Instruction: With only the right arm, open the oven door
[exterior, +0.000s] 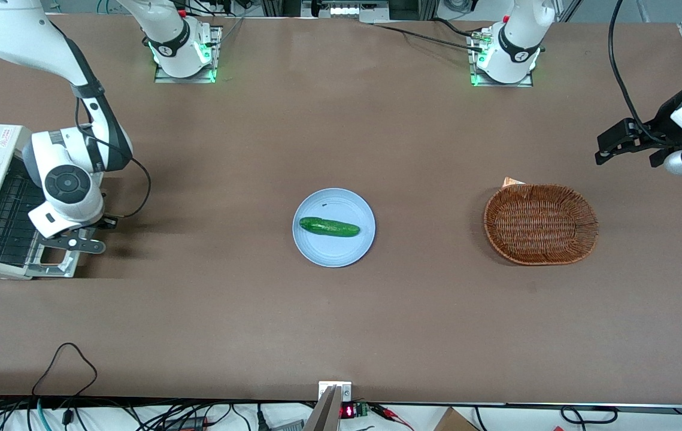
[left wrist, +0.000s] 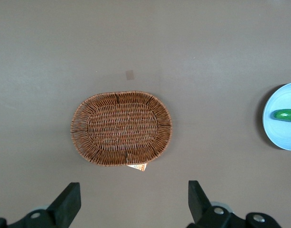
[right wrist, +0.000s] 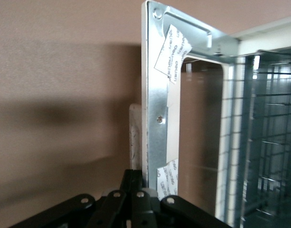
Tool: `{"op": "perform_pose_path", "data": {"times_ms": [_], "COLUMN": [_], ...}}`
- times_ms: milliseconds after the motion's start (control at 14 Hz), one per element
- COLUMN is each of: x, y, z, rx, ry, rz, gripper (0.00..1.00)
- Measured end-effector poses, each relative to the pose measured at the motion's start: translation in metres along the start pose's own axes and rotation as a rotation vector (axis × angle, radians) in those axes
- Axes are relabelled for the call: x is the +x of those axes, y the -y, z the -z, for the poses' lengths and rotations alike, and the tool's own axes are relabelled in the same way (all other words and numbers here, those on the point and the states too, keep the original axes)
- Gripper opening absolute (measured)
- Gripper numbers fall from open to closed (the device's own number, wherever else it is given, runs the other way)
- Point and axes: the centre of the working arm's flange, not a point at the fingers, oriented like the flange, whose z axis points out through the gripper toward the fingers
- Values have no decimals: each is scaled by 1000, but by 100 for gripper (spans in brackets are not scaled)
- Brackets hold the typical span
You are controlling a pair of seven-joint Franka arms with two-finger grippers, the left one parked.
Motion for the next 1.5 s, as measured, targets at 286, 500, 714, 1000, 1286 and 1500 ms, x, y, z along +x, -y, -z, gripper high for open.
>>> {"op": "perform_pose_path", "data": {"times_ms": [286,500,714,1000,1286,1500], "x": [0,0,1,1,1,14], "y": [10,14,16,16,19,24], "z": [-21,-31,-37,-39,-37,-19], "rx": [23,32,38,40,35,47], "ry": [2,4,6,5,2,-39], "rz": [7,2,2,2,14,23], "gripper": [1,1,1,1,1,1]}}
